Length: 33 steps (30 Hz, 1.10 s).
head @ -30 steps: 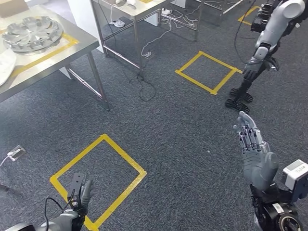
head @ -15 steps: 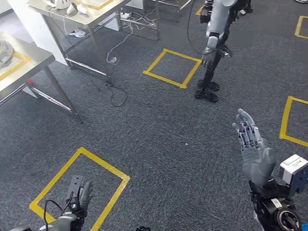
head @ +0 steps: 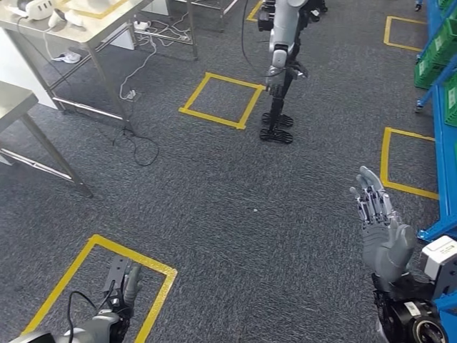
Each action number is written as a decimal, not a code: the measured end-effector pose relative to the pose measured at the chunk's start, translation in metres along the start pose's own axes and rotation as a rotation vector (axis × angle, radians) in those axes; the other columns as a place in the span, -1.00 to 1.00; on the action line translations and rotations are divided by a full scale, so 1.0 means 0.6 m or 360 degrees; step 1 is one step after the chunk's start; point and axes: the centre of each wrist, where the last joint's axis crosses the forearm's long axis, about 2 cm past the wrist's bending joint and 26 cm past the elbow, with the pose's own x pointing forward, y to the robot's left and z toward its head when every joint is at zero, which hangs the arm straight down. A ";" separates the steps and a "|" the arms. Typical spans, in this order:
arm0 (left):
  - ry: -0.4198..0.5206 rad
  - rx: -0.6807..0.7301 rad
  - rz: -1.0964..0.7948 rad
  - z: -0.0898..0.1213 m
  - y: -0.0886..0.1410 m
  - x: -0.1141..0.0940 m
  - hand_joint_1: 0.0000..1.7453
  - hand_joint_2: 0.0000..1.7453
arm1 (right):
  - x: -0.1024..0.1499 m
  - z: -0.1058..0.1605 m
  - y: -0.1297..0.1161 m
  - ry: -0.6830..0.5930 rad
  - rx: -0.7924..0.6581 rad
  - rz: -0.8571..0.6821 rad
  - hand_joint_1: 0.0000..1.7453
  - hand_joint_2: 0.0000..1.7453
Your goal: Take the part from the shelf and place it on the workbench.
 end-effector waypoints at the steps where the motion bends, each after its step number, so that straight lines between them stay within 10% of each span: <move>1: 0.0000 -0.0003 0.0000 0.000 -0.002 0.000 -1.00 -1.00 | 0.000 0.001 0.000 0.0001 -0.0004 0.0002 -1.00 -1.00; 33: 0.0003 -0.0018 -0.0016 -0.002 -0.012 0.002 -1.00 -1.00 | 0.007 0.008 -0.001 0.0029 -0.0040 0.0040 -1.00 -1.00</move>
